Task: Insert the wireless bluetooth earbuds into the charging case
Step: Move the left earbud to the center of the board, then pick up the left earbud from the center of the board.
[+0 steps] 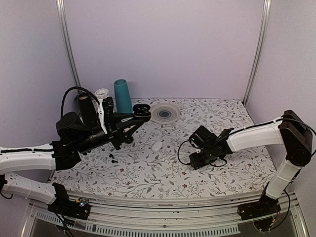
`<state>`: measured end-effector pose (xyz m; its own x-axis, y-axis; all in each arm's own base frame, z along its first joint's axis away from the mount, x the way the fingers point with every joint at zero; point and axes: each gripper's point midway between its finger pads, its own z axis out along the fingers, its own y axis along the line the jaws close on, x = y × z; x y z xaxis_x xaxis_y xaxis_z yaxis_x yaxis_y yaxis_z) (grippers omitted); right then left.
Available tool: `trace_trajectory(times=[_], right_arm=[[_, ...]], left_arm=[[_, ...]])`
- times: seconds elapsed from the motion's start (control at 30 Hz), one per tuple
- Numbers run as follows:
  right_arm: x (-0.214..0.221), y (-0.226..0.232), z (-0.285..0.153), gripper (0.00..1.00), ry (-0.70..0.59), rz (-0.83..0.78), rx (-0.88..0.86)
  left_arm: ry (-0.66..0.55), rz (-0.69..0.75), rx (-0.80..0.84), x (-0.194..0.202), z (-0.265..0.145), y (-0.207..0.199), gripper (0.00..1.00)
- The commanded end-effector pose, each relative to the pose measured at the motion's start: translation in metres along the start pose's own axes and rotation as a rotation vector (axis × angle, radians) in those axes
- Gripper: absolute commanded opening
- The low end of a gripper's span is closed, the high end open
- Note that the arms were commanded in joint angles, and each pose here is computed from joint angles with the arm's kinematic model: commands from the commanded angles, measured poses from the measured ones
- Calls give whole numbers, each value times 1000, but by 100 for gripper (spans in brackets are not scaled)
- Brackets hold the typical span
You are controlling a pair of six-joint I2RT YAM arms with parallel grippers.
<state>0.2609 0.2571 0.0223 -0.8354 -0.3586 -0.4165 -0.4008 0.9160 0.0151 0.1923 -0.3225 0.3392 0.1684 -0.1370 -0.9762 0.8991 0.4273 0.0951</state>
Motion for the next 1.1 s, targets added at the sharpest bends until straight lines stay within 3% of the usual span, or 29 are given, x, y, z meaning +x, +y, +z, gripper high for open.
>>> trace_trajectory(times=[0.0, 0.33, 0.63, 1.07], right_arm=[[3, -17, -2, 56, 21, 106, 71], [1, -24, -6, 57, 11, 165, 75], [-17, 7, -20, 50, -20, 247, -96], [-20, 14, 2, 35, -6, 404, -96]], left_arm=[[-23, -2, 14, -8, -1, -5, 0], [-23, -4, 16, -8, -1, -6, 0], [-25, -7, 19, -8, 1, -6, 0], [-26, -8, 16, -7, -1, -6, 0]])
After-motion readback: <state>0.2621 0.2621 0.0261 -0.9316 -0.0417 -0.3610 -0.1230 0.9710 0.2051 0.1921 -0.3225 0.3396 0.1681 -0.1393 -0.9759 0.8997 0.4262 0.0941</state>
